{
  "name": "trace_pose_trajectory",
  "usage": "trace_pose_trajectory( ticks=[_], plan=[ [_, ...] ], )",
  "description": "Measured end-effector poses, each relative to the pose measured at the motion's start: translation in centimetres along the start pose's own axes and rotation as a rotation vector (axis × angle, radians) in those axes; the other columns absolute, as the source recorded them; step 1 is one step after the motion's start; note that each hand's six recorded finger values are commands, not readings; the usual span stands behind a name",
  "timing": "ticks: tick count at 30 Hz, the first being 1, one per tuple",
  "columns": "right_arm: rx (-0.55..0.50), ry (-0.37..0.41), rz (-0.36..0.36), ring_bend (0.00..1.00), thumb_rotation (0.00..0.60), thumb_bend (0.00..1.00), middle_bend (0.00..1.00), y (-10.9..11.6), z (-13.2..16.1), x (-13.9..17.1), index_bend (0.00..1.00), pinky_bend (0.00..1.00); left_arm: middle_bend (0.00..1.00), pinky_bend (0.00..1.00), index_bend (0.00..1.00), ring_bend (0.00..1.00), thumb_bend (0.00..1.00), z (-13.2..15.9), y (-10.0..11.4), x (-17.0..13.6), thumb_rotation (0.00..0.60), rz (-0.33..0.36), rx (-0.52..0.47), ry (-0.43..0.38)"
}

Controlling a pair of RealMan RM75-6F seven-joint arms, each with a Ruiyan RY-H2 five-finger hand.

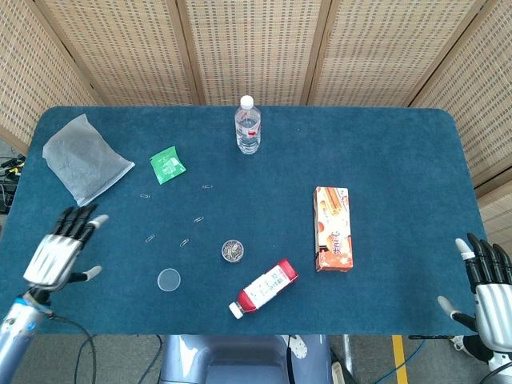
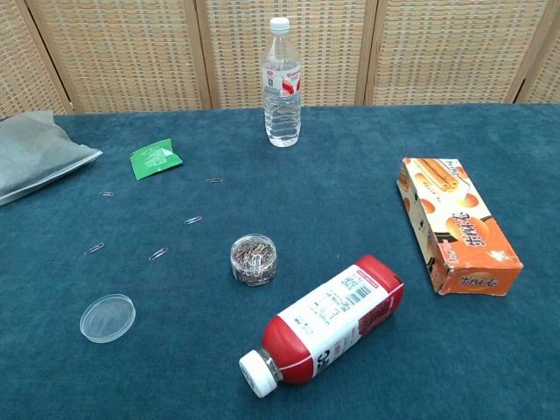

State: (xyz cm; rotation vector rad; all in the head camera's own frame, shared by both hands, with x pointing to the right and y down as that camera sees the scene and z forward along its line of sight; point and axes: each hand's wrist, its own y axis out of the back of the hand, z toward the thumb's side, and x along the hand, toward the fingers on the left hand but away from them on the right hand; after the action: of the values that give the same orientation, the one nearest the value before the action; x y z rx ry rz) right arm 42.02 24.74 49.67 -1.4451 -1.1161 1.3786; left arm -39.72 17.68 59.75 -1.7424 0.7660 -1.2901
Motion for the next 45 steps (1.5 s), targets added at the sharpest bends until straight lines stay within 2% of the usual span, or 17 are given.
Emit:
trace_pose_trajectory(
  ticks=[4, 9, 14, 19, 34, 45],
  plan=[
    [0.006, -0.01, 0.001, 0.0, 0.6, 0.0, 0.0, -0.1, -0.2, -0.2, 0.0, 0.0, 0.0, 0.0, 0.28, 0.0, 0.11, 2.1, -1.5, 4.2, 0.6, -0.084, 0.014, -0.097],
    [0.013, -0.008, 0.004, 0.0, 0.6, 0.0, 0.0, -0.2, 0.0, -0.1, 0.0, 0.0, 0.0, 0.0, 0.28, 0.0, 0.14, 5.3, -3.3, 9.7, 0.6, -0.152, 0.072, -0.2],
    [0.018, -0.022, 0.015, 0.0, 0.6, 0.0, 0.0, -0.5, -0.2, -0.3, 0.0, 0.0, 0.0, 0.0, 0.3, 0.0, 0.2, 7.2, -4.4, 11.7, 0.6, -0.176, 0.104, -0.224],
    [0.017, -0.021, 0.017, 0.0, 0.6, 0.0, 0.0, -0.6, -0.1, -0.4, 0.0, 0.0, 0.0, 0.0, 0.4, 0.0, 0.22, 9.4, -6.4, 13.9, 0.6, -0.238, 0.126, -0.234],
    [0.01, -0.032, 0.035, 0.0, 0.6, 0.0, 0.0, -0.9, -0.4, -0.7, 0.0, 0.0, 0.0, 0.0, 0.45, 0.0, 0.25, 12.2, -9.9, 15.1, 0.6, -0.298, 0.221, -0.251],
    [0.006, -0.038, 0.039, 0.0, 0.6, 0.0, 0.0, -0.9, -0.6, -0.8, 0.0, 0.0, 0.0, 0.0, 0.46, 0.0, 0.26, 11.5, -9.9, 14.7, 0.6, -0.293, 0.223, -0.244]
  ],
)
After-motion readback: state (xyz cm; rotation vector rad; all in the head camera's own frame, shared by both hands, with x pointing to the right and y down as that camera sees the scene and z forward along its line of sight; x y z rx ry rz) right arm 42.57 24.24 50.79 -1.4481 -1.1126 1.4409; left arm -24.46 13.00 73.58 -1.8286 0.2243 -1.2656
